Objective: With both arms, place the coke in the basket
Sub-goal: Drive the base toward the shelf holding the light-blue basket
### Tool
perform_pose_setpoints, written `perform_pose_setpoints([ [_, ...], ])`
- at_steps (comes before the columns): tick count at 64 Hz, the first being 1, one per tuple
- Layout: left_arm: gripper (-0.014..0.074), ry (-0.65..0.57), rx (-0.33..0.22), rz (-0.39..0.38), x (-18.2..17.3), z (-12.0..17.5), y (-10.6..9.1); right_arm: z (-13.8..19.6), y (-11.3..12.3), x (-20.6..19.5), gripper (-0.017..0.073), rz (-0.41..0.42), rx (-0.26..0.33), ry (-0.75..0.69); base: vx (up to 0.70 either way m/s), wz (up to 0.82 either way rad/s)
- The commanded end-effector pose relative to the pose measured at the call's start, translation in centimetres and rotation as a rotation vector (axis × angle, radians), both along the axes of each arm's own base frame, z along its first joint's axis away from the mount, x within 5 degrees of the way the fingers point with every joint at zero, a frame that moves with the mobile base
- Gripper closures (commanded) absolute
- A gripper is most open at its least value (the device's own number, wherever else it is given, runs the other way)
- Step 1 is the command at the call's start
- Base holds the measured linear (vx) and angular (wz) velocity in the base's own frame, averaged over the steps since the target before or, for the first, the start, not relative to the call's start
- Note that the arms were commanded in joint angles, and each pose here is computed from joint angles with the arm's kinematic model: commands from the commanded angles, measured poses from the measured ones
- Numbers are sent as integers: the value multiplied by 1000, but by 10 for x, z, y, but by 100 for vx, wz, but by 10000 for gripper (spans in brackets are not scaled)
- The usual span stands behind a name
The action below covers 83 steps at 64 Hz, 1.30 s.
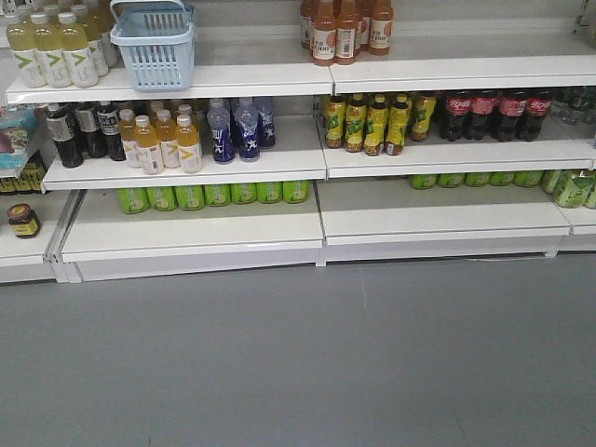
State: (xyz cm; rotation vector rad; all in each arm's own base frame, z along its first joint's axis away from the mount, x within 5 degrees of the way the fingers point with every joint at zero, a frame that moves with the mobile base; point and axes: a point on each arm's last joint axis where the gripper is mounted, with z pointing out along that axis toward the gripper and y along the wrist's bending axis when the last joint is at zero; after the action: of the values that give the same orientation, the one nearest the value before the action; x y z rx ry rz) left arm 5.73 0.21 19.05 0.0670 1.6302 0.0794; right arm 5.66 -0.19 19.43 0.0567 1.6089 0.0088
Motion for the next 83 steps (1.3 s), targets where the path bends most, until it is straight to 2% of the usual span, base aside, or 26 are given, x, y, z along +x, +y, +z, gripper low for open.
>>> perform_pose_setpoints([
  [1, 600, -75, -16, -27, -1, 5, -2, 3, 0, 0, 564, -2, -11, -76, 0, 0],
  [83, 600, -75, -16, -27, -1, 5, -2, 3, 0, 0, 564, -2, -11, -76, 5, 5],
])
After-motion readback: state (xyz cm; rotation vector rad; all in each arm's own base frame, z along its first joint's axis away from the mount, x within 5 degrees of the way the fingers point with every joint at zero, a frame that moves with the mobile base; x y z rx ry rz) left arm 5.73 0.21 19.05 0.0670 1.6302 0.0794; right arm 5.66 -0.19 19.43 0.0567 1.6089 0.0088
